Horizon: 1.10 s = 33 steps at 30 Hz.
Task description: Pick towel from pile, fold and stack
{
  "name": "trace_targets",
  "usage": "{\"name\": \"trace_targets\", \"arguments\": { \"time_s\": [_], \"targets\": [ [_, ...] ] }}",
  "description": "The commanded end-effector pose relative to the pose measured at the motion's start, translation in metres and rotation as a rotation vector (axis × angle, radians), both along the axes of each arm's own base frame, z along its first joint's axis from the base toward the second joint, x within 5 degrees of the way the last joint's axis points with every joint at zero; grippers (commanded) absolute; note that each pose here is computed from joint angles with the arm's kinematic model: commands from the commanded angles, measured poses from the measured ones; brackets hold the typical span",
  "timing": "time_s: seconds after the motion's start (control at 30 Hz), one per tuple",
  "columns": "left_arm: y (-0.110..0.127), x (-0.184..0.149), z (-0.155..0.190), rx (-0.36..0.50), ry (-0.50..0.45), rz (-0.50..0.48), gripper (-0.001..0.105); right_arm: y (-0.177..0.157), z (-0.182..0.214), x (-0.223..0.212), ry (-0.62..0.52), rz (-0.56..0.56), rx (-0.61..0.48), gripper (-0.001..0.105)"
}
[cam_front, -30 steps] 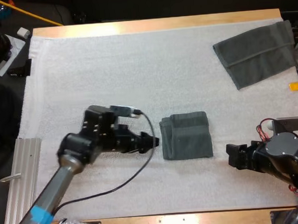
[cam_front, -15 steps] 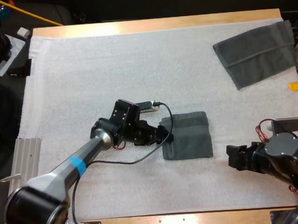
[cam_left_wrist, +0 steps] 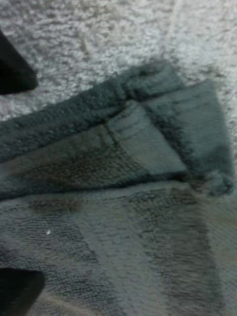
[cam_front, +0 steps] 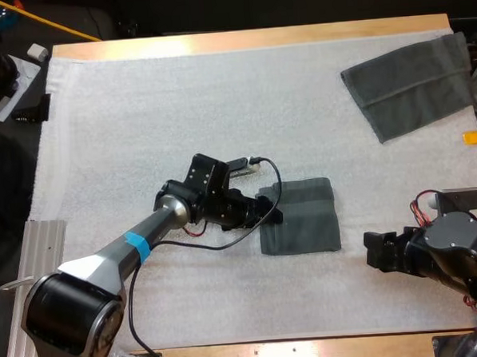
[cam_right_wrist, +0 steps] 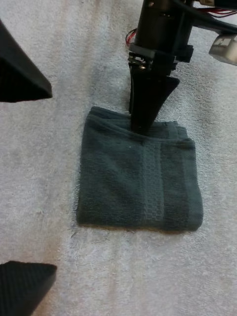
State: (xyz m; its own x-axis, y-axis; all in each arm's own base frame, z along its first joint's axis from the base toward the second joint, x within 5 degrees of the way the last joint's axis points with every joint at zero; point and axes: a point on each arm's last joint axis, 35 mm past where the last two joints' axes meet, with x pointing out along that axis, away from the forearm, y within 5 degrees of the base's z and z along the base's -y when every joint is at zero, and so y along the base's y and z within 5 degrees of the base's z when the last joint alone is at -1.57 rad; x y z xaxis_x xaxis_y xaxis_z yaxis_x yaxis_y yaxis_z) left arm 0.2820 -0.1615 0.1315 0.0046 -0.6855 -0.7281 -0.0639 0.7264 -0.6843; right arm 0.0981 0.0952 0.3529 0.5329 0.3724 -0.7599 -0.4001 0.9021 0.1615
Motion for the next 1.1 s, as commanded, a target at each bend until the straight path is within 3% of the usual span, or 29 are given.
{"name": "trace_targets", "arguments": {
  "time_s": [0.0,0.37,0.47,0.5,0.63,0.7,0.77,1.07],
  "targets": [
    [-0.008,-0.002,-0.001,-0.005,0.031,-0.009,0.071,-0.001,0.003,0.0,-0.017,-0.003,-0.007,0.065],
    [-0.056,-0.01,-0.002,-0.018,0.049,-0.091,0.068,-0.001,0.002,-0.001,-0.009,-0.003,-0.01,0.065],
    [-0.058,-0.01,-0.002,-0.019,0.056,-0.097,0.054,-0.002,0.002,-0.001,-0.009,-0.003,-0.005,0.064],
    [-0.057,-0.011,-0.003,-0.016,0.06,-0.096,0.054,-0.001,0.002,-0.001,-0.008,-0.001,-0.004,0.064],
    [-0.054,-0.013,-0.004,0.004,0.073,-0.102,0.025,-0.001,0.001,-0.001,-0.006,-0.004,-0.004,0.064],
    [-0.049,-0.013,-0.004,0.028,0.079,-0.11,0.009,-0.001,0.002,0.0,-0.005,-0.003,-0.002,0.064],
    [-0.04,-0.013,-0.004,0.078,0.074,-0.117,0.0,-0.001,0.001,-0.001,-0.003,-0.001,-0.002,0.064],
    [0.037,-0.002,0.009,0.354,0.012,-0.12,0.0,-0.002,0.002,-0.002,-0.005,0.002,0.002,0.064]
  ]
}}
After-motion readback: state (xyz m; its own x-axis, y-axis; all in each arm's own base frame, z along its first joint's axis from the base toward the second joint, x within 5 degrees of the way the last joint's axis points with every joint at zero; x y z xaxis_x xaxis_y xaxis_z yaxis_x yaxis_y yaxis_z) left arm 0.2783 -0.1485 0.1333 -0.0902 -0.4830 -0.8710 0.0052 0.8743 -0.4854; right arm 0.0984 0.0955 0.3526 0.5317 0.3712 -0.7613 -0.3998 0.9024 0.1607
